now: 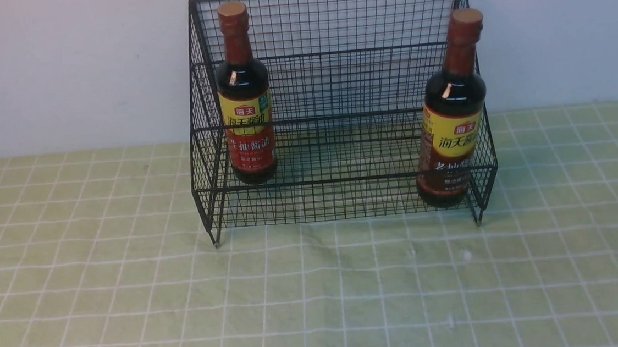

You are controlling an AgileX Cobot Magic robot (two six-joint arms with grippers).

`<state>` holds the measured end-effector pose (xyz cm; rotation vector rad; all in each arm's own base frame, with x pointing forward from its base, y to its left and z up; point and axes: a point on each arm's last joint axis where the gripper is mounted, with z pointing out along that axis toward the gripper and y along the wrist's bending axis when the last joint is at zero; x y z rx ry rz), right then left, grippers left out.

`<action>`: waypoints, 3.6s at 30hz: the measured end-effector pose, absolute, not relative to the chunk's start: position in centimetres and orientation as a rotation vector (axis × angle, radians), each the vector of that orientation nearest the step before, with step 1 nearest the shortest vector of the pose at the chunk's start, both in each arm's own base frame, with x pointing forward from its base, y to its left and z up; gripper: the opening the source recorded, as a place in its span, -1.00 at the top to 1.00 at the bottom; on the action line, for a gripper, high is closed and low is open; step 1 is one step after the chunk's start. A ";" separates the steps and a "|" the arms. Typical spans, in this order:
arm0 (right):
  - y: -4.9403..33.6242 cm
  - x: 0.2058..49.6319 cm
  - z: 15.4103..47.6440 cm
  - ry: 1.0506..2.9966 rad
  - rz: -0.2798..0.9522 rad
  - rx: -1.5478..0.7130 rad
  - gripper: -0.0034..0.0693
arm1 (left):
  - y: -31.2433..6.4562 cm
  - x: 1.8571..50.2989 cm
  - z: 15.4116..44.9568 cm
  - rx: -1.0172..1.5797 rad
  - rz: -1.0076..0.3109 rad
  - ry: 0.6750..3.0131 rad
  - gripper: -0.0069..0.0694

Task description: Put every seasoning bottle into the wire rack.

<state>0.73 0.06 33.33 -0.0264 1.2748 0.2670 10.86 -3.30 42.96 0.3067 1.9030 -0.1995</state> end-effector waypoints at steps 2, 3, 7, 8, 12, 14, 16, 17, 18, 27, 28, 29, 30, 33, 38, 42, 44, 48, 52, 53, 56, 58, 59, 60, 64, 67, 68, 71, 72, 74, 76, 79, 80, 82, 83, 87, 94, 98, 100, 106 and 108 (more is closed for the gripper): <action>0.1 0.7 33.3 1.275 0.267 -0.026 0.94 | -3.0 9.5 41.2 0.279 -0.224 1.875 0.84; 0.1 0.7 33.3 1.275 0.267 -0.026 0.94 | -2.8 8.7 40.1 0.265 -0.242 1.864 0.84; 0.1 0.7 33.3 1.275 0.267 -0.026 0.94 | -2.3 6.0 36.6 0.234 -0.288 1.829 0.84; 0.1 0.7 33.3 1.275 0.267 -0.026 0.94 | -2.1 5.3 36.0 0.233 -0.292 1.819 0.84; 0.1 0.7 33.3 1.275 0.267 -0.026 0.94 | -1.8 4.1 34.7 0.232 -0.303 1.811 0.84; 0.1 0.7 33.3 1.275 0.267 -0.026 0.94 | -1.8 3.7 34.0 0.233 -0.304 1.819 0.84; 0.1 0.7 33.3 1.275 0.266 -0.027 0.94 | -1.7 3.4 32.8 0.237 -0.304 1.843 0.84; 0.1 0.7 33.3 1.275 0.266 -0.027 0.94 | -1.7 3.4 32.5 0.238 -0.304 1.854 0.84; 0.1 0.7 33.3 1.275 0.266 -0.027 0.94 | -1.8 3.5 32.3 0.239 -0.304 1.860 0.84; 0.1 0.7 33.3 1.277 0.266 -0.027 0.94 | -1.5 3.8 31.8 0.276 -0.230 1.862 0.84; 0.1 0.7 33.3 1.277 0.266 -0.027 0.94 | -1.4 3.8 31.6 0.279 -0.199 1.857 0.84; 0.1 0.7 33.3 1.277 0.266 -0.027 0.94 | -1.3 3.8 31.4 0.286 -0.190 1.851 0.84; 0.1 0.7 33.3 1.277 0.266 -0.027 0.94 | -1.2 3.8 31.2 0.285 -0.167 1.837 0.84; 0.1 0.7 33.3 1.277 0.266 -0.027 0.94 | -0.9 3.9 30.0 0.262 -0.117 1.820 0.84; 0.1 0.7 33.3 1.277 0.266 -0.027 0.94 | -0.3 4.7 24.0 0.120 0.004 1.754 0.84; 0.1 0.7 33.3 1.277 0.266 -0.027 0.94 | -0.2 5.2 19.8 0.100 0.035 1.765 0.84; 0.1 0.7 33.3 1.277 0.266 -0.027 0.94 | -0.1 5.3 18.2 0.106 0.043 1.803 0.84; 0.1 0.7 33.3 1.278 0.266 -0.027 0.94 | -0.1 5.3 17.1 0.119 0.058 1.866 0.84; 0.1 0.7 33.3 1.278 0.271 -0.023 0.94 | -0.1 5.3 17.1 0.118 0.057 1.869 0.84; 0.1 0.7 33.3 1.278 0.271 -0.023 0.94 | -0.1 5.3 17.1 0.118 0.057 1.869 0.84; 0.1 0.7 33.3 1.278 0.271 -0.023 0.94 | -0.1 5.3 17.1 0.118 0.057 1.869 0.84; 0.1 0.7 33.3 1.278 0.272 -0.023 0.94 | -0.1 5.3 17.1 0.118 0.057 1.870 0.84; 0.1 0.7 33.3 1.278 0.272 -0.023 0.94 | -0.1 5.3 17.1 0.118 0.057 1.870 0.84; 0.1 0.7 33.3 1.278 0.272 -0.023 0.94 | -0.1 5.3 17.1 0.118 0.057 1.870 0.84; 0.1 0.7 33.3 1.278 0.272 -0.022 0.94 | -0.1 5.3 17.1 0.118 0.057 1.871 0.84; 0.1 0.7 33.3 1.278 0.272 -0.022 0.94 | -0.1 5.3 17.1 0.118 0.057 1.871 0.84; 0.1 0.7 33.3 1.278 0.272 -0.022 0.94 | -0.1 5.3 17.1 0.118 0.057 1.871 0.84; 0.1 0.7 33.3 1.278 0.272 -0.022 0.94 | -0.1 5.3 17.1 0.118 0.057 1.871 0.84; 0.1 0.7 33.3 1.278 0.272 -0.022 0.94 | -0.1 5.3 17.1 0.118 0.057 1.871 0.84; 0.1 0.7 33.3 1.278 0.272 -0.022 0.94 | -0.1 5.3 17.1 0.118 0.057 1.871 0.84; 0.1 0.7 33.3 1.278 0.272 -0.022 0.94 | -0.1 5.3 17.1 0.118 0.057 1.871 0.84; 0.0 0.8 33.2 1.288 0.242 -0.038 0.94 | -0.1 5.3 17.1 0.118 0.057 1.872 0.84; 0.0 0.8 33.0 1.303 0.226 -0.042 0.94 | -0.1 5.3 17.1 0.118 0.057 1.872 0.84; 0.0 1.1 32.5 1.335 0.184 -0.046 0.94 | -0.1 5.3 17.1 0.118 0.057 1.872 0.84; 0.0 1.4 31.8 1.373 0.143 -0.042 0.94 | -0.1 5.3 17.1 0.118 0.057 1.872 0.84; -0.1 3.3 27.5 1.531 0.039 -0.007 0.94 | -0.1 5.3 17.1 0.118 0.057 1.872 0.84; -0.2 5.3 18.3 1.796 -0.017 0.025 0.94 | -0.1 5.3 17.1 0.118 0.057 1.872 0.84; -0.2 5.4 18.2 1.782 -0.016 0.023 0.94 | -0.1 5.2 17.1 0.118 0.057 1.872 0.84; -0.2 5.4 18.2 1.782 -0.016 0.023 0.94 | -0.1 5.2 17.1 0.118 0.057 1.872 0.84; -0.2 5.4 18.2 1.782 -0.018 0.020 0.94 | -0.1 5.2 17.1 0.118 0.058 1.872 0.84; -0.2 5.4 18.2 1.782 -0.018 0.020 0.94 | -0.1 5.2 17.1 0.118 0.058 1.872 0.84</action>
